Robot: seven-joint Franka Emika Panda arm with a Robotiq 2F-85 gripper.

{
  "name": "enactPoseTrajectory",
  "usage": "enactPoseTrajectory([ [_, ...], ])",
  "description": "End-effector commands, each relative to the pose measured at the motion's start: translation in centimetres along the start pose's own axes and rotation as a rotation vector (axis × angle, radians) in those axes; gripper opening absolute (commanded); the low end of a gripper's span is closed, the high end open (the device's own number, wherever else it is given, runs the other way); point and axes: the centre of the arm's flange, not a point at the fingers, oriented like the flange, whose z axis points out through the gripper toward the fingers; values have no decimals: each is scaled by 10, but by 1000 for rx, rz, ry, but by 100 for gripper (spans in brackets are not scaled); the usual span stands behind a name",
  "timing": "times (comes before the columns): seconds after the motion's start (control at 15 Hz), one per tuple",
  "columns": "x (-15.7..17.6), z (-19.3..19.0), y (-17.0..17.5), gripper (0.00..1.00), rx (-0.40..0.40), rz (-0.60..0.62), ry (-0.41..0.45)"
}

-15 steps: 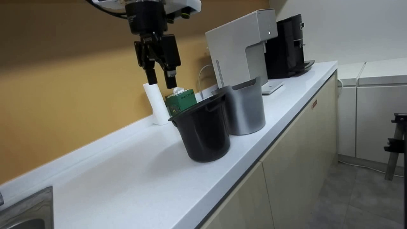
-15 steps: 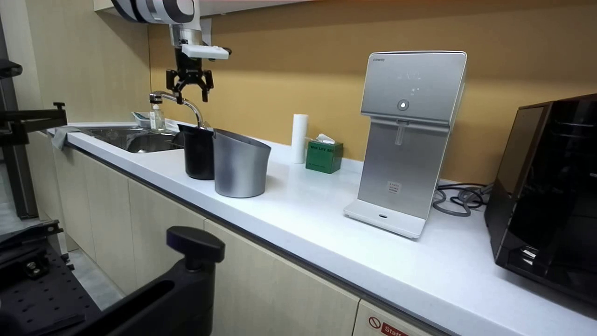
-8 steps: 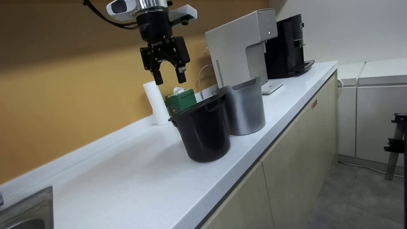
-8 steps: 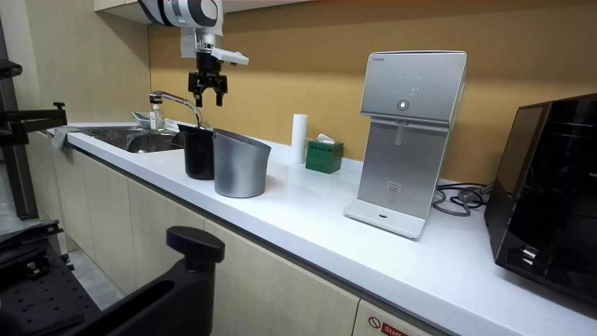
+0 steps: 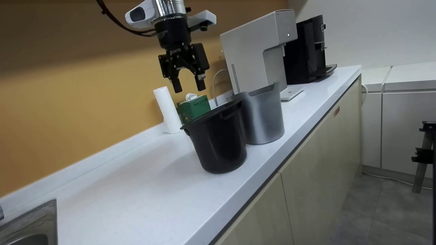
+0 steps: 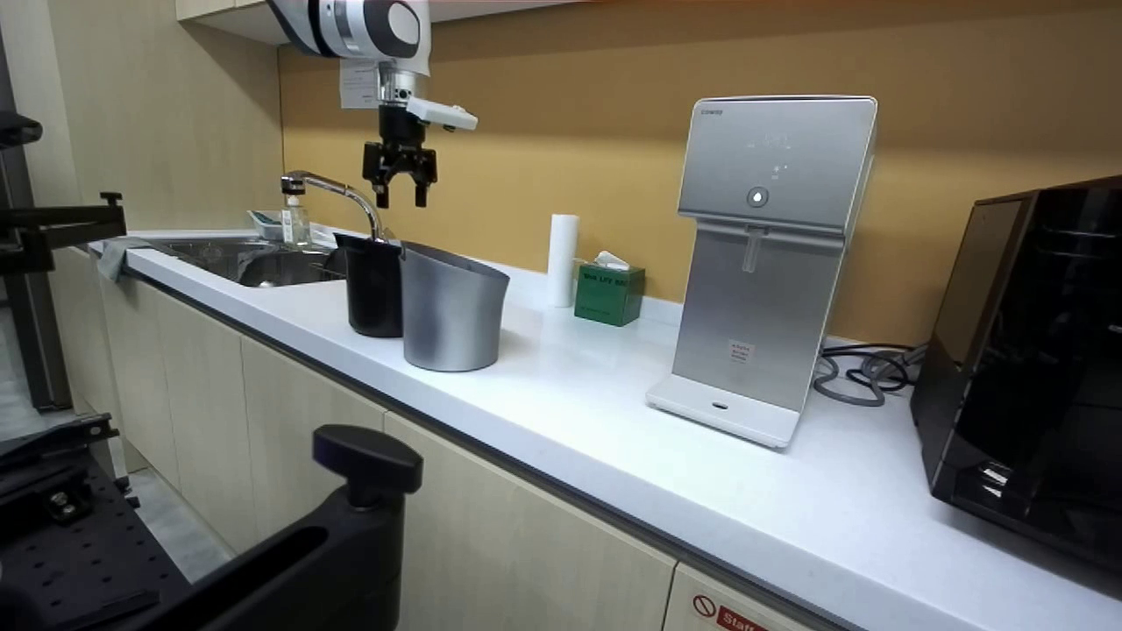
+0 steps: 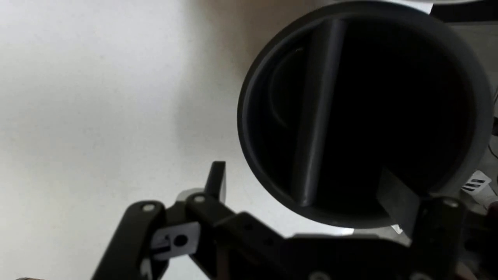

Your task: Pick up the black bin and place it into the silver bin

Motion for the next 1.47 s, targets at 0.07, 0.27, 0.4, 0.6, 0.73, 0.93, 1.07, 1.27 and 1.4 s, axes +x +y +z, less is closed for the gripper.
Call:
enactPoseTrajectory([
  [0.07, -37, 1, -4, 100, -7, 53, -25],
  [0.27, -54, 10, -11, 100, 19, 66, -35],
  [0.4, -61, 13, -22, 100, 39, 67, -37],
  [0.6, -68, 10, -42, 100, 73, 67, -41],
  [0.73, -72, -1, -46, 100, 58, 97, -41],
  [0.93, -68, 7, -33, 100, 62, 79, -42],
  [1.07, -61, 7, -42, 100, 62, 47, -39],
  [1.27, -38, 16, -62, 100, 92, -49, -16],
  [1.4, -26, 21, -74, 100, 99, -89, -15],
])
